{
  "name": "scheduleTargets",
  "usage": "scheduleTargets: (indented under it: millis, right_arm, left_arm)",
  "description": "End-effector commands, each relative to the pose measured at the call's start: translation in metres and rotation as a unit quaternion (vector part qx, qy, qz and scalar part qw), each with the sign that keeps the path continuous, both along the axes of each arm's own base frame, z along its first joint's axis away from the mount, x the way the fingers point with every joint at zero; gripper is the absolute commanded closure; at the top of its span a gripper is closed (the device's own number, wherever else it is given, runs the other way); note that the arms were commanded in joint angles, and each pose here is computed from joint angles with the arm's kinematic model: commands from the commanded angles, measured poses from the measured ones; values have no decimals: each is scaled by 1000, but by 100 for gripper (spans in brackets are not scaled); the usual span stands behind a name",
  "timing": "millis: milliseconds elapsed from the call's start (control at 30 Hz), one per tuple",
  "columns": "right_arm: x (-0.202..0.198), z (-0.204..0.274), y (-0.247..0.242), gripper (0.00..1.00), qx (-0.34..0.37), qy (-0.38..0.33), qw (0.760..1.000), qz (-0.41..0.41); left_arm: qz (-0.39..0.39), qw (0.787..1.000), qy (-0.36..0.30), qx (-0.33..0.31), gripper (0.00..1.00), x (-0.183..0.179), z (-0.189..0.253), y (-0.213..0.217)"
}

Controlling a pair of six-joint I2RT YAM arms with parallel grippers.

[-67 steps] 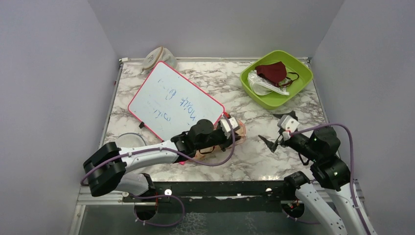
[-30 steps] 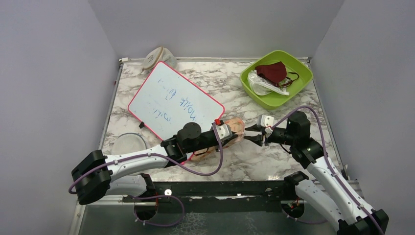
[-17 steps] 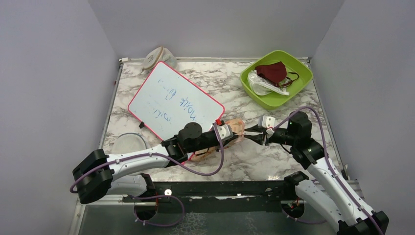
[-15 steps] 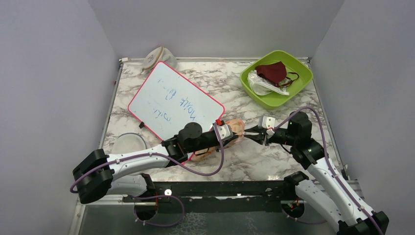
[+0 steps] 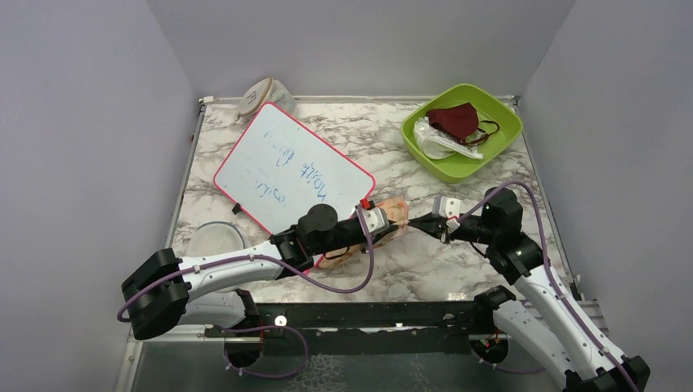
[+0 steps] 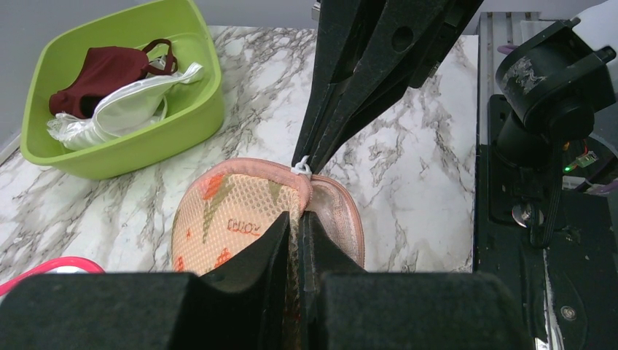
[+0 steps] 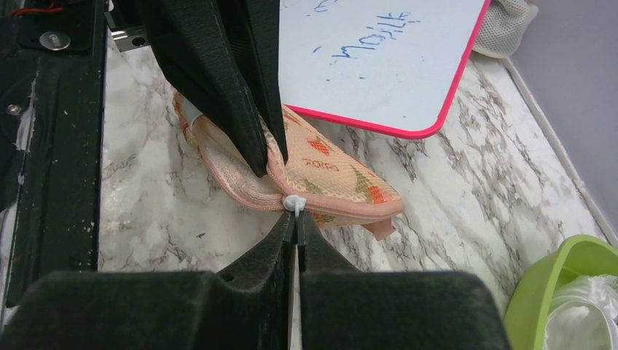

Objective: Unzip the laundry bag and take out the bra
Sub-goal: Unzip the laundry bag at the center of the board.

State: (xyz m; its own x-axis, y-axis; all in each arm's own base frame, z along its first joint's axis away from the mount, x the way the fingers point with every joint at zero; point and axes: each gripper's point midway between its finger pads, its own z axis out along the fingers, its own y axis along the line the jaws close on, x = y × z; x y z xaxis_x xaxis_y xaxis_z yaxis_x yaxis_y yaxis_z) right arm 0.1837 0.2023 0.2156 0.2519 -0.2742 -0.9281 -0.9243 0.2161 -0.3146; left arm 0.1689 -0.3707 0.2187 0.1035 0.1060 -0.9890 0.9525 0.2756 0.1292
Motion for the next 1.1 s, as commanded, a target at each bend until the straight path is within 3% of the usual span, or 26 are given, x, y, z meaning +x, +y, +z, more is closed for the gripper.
scheduleTargets:
  millis: [0,400,800,1067]
  right_arm:
    - [5,-2,-1,99,-5,-1,1000,-10]
    - [28,2,-9,99,21,12,996,-91]
    - [49,-27,-9,99,-16,57,992,-113]
    - [69,-35,-4,99,36,102,981,-161]
  left_arm:
    - [-8,1000,-13,-23,100,0,16,-4]
    - [-38,999,0,-24,100,-9,15,-11]
    - [-67,997,30,-24,100,-18,11,-21]
    - [-83,995,46,-20,100,-23,6,-26]
